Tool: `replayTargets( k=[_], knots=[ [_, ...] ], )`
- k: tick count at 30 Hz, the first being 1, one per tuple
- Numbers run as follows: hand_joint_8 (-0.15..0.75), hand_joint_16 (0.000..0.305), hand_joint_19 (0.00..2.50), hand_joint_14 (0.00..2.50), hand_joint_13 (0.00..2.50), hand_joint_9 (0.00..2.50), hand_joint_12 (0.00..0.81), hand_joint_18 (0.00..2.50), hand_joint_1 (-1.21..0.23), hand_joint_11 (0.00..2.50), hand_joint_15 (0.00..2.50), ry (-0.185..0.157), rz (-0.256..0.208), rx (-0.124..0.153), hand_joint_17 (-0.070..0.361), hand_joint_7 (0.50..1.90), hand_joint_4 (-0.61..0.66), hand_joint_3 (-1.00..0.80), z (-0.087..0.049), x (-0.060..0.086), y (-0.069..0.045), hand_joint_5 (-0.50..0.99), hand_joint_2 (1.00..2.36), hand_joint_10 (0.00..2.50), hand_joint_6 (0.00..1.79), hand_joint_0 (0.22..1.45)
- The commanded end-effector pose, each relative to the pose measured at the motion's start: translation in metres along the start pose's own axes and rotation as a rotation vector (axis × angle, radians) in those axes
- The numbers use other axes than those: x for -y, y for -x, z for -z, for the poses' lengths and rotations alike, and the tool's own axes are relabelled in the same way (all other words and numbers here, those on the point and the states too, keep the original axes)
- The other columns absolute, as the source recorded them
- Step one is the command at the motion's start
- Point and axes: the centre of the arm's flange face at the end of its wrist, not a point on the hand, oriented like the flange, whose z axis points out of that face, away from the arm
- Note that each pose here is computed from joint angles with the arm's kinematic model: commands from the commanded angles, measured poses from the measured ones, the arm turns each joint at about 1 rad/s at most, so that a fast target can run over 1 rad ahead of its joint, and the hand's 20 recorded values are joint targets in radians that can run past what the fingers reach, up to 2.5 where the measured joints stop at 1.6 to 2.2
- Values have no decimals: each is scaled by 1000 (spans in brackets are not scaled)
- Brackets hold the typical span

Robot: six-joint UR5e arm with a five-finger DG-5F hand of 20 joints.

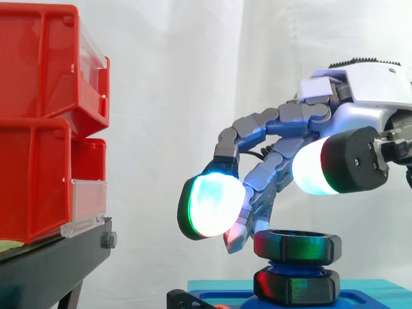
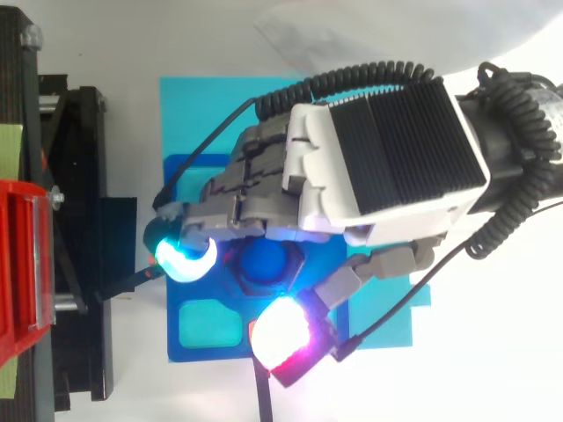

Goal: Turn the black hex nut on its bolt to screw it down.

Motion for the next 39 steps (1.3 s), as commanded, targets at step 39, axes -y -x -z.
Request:
replayTargets(
  k=[39],
  knots=[
    [337, 52, 597, 10, 693, 744, 356, 690, -483, 408, 256, 50, 116, -46, 117, 1120, 356, -500, -1, -14, -9, -80, 1000, 9, 502, 548]
  ],
)
